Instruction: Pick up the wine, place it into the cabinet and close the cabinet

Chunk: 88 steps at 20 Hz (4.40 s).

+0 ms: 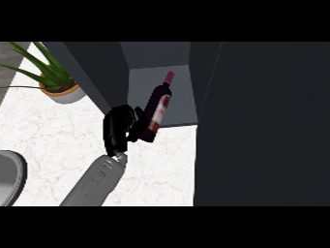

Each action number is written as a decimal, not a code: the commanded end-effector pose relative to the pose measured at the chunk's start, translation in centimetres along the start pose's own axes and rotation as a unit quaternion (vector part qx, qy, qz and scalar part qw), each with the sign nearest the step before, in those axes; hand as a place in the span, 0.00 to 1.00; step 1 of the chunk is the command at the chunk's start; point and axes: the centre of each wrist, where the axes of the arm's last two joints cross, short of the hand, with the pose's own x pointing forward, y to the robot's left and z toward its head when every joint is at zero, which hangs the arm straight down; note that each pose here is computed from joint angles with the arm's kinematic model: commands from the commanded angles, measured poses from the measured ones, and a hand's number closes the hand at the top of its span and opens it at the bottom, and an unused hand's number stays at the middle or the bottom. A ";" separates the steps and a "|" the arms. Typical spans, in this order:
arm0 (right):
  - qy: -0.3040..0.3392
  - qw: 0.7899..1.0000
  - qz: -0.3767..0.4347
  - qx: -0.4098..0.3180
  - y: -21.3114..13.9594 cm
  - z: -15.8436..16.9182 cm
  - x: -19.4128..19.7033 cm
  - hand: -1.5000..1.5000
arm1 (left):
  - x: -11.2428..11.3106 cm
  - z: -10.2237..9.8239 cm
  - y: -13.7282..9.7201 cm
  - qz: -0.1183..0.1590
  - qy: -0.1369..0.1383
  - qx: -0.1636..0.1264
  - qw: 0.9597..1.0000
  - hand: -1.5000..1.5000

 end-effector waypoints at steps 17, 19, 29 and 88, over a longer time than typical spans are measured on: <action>-0.028 0.999 -0.034 0.026 0.1 0.2 0.5 0.00 | 6.9 -3.3 -4.2 -0.077 -0.066 -0.053 0.993 1.00; -0.024 0.999 -0.033 0.020 -0.2 0.0 -0.2 0.00 | 5.5 -4.4 -3.3 -0.111 -0.056 -0.037 0.992 1.00; -0.018 0.999 -0.026 0.030 -0.3 0.4 0.1 0.00 | 5.9 -4.6 -4.3 -0.160 -0.036 -0.003 0.986 1.00; -0.011 0.999 -0.025 -0.019 0.9 0.2 2.9 0.00 | 9.8 0.0 -3.2 0.220 -0.119 -0.107 0.962 0.00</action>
